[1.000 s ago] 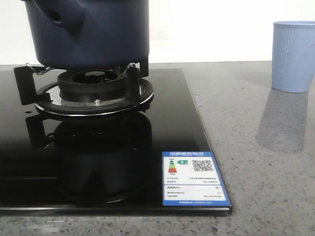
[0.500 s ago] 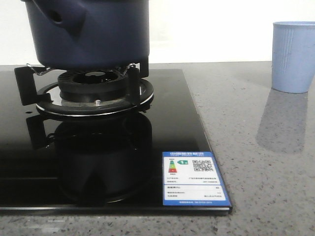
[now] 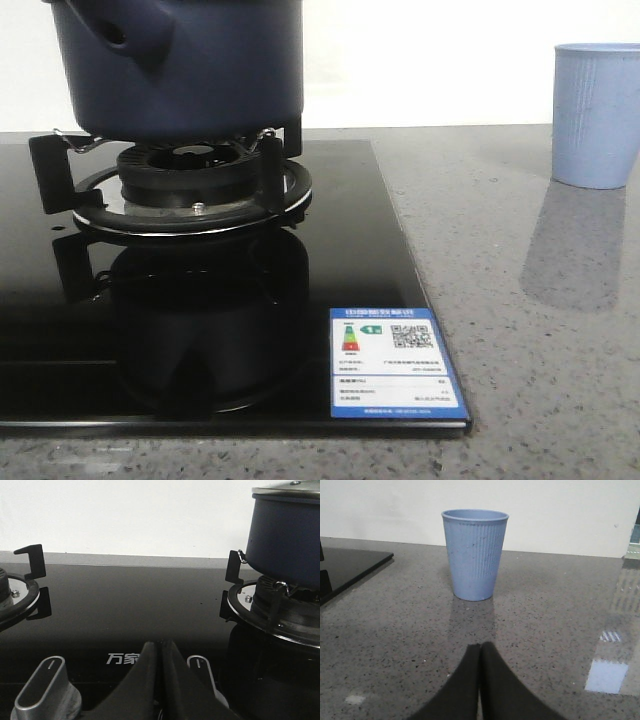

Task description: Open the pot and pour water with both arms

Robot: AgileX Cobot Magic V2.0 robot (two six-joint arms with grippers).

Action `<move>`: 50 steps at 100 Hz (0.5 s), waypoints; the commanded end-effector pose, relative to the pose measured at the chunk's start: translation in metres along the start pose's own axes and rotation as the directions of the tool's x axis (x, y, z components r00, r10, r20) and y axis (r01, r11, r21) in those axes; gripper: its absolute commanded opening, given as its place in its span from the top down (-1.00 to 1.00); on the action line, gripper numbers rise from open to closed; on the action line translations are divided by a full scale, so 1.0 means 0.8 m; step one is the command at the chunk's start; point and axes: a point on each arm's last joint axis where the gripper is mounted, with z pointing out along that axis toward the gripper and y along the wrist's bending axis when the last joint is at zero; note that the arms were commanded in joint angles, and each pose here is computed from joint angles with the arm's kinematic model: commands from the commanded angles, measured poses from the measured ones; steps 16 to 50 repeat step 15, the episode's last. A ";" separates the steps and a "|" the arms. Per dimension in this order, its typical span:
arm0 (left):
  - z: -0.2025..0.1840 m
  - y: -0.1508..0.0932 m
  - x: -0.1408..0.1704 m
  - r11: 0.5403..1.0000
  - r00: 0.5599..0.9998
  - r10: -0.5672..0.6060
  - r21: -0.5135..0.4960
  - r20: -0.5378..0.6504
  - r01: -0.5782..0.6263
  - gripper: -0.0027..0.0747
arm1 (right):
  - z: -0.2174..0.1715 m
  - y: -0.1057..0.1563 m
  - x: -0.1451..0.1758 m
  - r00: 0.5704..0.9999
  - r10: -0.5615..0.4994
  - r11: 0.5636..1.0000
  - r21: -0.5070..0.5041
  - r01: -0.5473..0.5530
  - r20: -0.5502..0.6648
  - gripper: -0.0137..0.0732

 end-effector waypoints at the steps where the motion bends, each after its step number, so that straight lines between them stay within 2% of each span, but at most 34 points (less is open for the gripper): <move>1: -0.001 0.001 0.003 1.000 0.997 -0.010 -0.008 0.070 0.011 0.98 | 0.000 0.000 0.002 0.998 -0.024 1.000 0.008 0.023 0.063 0.84; 50: -0.001 0.001 0.003 1.000 0.997 -0.010 -0.008 0.070 0.011 0.98 | 0.000 0.000 0.002 0.998 -0.024 1.000 0.008 0.023 0.063 0.84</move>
